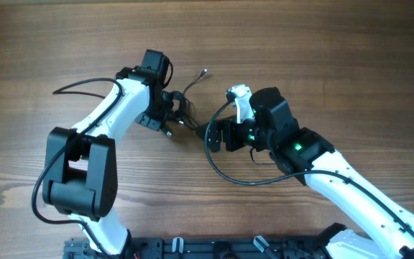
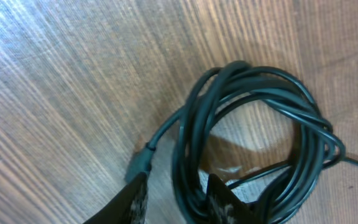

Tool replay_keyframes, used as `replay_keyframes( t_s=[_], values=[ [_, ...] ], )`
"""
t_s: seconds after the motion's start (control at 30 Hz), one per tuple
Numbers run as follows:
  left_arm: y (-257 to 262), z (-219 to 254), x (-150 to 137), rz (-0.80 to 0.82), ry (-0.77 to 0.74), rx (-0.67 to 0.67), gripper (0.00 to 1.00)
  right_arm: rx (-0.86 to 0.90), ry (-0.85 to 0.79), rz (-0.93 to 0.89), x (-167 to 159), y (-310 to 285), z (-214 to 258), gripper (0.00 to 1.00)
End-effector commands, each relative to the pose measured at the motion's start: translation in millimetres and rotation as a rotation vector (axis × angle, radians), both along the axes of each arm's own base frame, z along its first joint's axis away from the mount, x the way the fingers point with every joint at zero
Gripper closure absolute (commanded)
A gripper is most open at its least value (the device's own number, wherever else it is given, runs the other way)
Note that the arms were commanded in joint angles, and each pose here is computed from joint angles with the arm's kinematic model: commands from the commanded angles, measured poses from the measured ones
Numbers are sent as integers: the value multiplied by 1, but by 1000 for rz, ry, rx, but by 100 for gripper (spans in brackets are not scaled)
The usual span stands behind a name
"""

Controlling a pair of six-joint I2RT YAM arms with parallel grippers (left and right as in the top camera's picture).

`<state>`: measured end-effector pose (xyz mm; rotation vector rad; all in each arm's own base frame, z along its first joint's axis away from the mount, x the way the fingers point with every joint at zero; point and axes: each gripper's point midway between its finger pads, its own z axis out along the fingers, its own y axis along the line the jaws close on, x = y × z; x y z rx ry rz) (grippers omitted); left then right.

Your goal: Untangle cables

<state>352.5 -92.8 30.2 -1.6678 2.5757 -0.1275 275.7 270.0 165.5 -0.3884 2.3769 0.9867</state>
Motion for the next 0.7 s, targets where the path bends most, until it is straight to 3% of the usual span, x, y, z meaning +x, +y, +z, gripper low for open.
replay_keyframes(
  t_s=[0.0, 0.5, 0.6, 0.67],
  values=[
    [2, -6, 5, 14, -14, 19, 69, -24, -8, 1, 2, 0, -6, 0],
    [-5, -12, 6, -4, -15, 20, 79, -32, 4, 2, 0, -1, -8, 0],
    [-6, -16, 5, -6, -4, 22, 96, -32, 4, 2, 0, -1, -8, 0],
    [-5, -12, 11, 0, -30, 14, 96, -32, 4, 2, 0, -1, -8, 0]
  ],
)
